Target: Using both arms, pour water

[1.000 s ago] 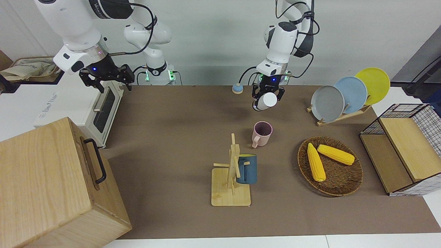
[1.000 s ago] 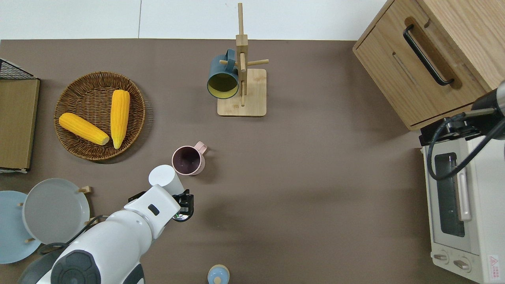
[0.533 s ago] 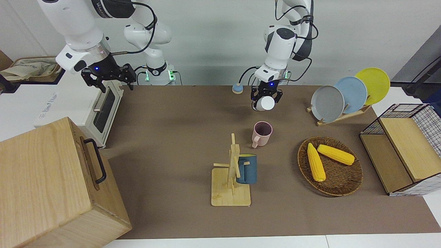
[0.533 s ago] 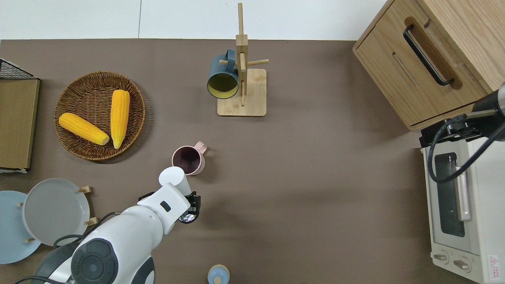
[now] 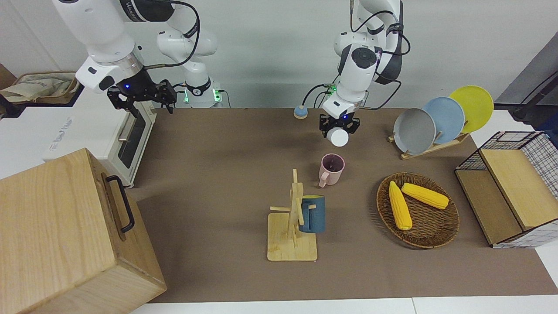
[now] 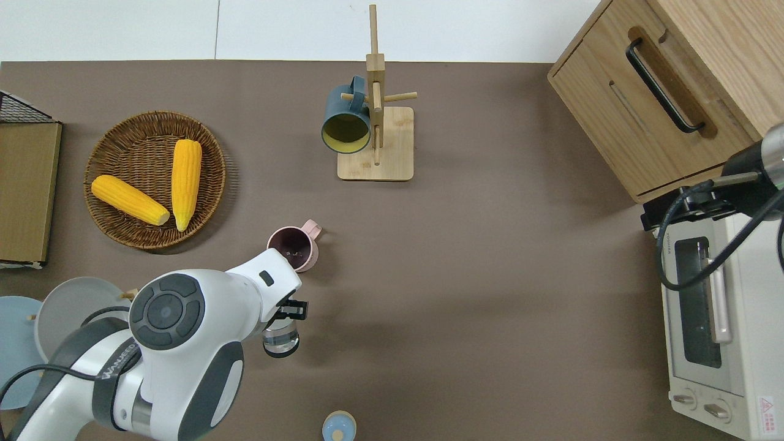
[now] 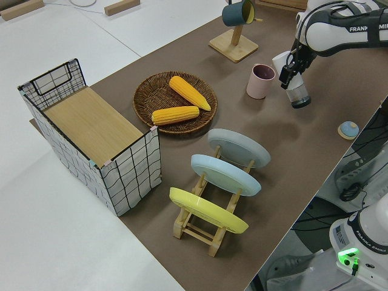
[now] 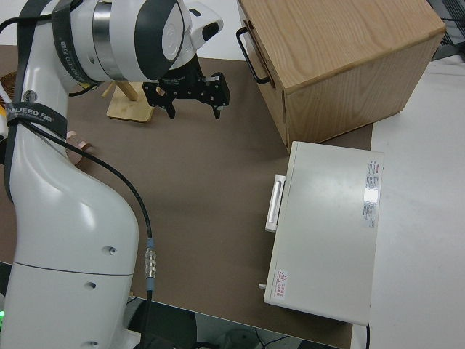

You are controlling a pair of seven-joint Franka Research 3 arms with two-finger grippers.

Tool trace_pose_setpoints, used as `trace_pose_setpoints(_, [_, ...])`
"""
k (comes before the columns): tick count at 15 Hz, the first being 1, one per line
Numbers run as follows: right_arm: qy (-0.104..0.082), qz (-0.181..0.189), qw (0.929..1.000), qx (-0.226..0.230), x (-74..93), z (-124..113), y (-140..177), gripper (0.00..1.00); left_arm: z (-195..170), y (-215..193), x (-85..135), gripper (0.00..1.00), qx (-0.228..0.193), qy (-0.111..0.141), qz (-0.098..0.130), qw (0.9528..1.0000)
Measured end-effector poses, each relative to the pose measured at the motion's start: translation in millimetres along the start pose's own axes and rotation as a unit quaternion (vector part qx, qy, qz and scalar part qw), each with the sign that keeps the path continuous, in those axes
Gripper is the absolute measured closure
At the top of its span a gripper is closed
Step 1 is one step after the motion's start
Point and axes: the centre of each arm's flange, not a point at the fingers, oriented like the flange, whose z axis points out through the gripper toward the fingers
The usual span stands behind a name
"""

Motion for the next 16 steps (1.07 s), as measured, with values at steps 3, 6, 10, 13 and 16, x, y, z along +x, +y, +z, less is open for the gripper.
trace_pose_setpoints(3, [0.000, 0.000, 1.0000, 0.000, 0.0, 0, 0, 0.00, -1, -2, 9, 0.37, 0.000, -0.014, -0.003, 0.9999])
trace_pose_setpoints(6, [0.000, 0.000, 1.0000, 0.000, 0.0, 0, 0, 0.00, 0, -3, 16, 0.37, 0.000, -0.027, -0.003, 0.9996])
trace_pose_setpoints(10, [0.000, 0.000, 1.0000, 0.000, -0.1, 0, 0, 0.00, -4, -3, 23, 0.37, 0.000, -0.038, -0.003, 0.9993])
trace_pose_setpoints(13, [0.000, 0.000, 1.0000, 0.000, -0.1, 0, 0, 0.00, -5, -7, 24, 0.37, 0.002, -0.046, -0.006, 0.9989])
trace_pose_setpoints(16, [0.000, 0.000, 1.0000, 0.000, -0.1, 0, 0, 0.00, -7, -6, 25, 0.37, 0.003, -0.056, -0.005, 0.9984])
